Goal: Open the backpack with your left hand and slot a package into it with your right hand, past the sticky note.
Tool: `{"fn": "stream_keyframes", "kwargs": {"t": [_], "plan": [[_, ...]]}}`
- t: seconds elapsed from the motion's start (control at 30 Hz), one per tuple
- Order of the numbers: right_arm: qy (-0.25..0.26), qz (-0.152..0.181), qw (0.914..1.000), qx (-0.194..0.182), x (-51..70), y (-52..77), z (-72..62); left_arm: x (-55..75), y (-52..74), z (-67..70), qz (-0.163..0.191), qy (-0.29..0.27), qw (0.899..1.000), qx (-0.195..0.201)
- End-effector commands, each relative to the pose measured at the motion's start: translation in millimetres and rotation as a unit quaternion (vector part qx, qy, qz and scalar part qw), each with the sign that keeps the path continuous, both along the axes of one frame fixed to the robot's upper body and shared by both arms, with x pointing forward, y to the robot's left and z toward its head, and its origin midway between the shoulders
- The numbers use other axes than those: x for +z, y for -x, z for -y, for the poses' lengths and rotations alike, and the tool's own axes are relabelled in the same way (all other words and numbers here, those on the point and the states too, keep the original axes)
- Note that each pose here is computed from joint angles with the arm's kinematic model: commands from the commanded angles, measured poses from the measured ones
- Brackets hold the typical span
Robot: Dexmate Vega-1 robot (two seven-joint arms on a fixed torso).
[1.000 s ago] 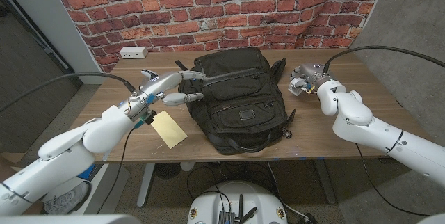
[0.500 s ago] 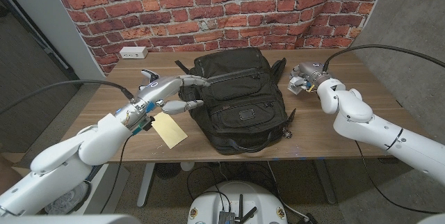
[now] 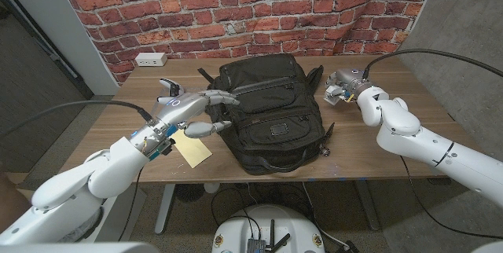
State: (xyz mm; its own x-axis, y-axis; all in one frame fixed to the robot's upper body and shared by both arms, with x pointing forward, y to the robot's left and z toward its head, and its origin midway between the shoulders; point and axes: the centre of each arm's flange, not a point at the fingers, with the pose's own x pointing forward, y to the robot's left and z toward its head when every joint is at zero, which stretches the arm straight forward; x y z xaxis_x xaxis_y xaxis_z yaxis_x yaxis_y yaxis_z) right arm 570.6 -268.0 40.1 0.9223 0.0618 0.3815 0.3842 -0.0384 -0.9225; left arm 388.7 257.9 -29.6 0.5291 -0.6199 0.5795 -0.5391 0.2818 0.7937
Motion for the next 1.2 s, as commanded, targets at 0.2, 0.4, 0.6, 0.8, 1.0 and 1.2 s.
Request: {"fn": "stream_keyframes", "kwargs": {"t": [0.2,0.4,0.6,0.8,1.0,1.2], "plan": [[0.019,-0.007,0.9997,0.017,0.0,-15.5,-4.6,-25.0,13.1,10.2,0.013,-0.027,1.0,0.004],[0.022,-0.007,0.9995,0.023,-0.5,-17.0,-5.0,-32.1,18.4,14.0,0.017,-0.032,0.999,0.009],[0.02,-0.008,0.9995,0.024,-3.8,-18.1,-2.2,-38.5,23.7,18.9,0.021,-0.052,0.998,0.015],[0.018,-0.007,0.9995,0.027,-6.1,-19.4,-0.2,-43.0,27.6,22.5,0.027,-0.051,0.998,0.023],[0.019,-0.003,0.9994,0.028,-5.0,-20.7,0.9,-49.2,31.5,28.0,0.035,-0.065,0.997,0.033],[0.021,-0.001,0.9994,0.029,-4.0,-21.8,1.9,-54.7,33.9,33.1,0.047,-0.079,0.995,0.049]]}}
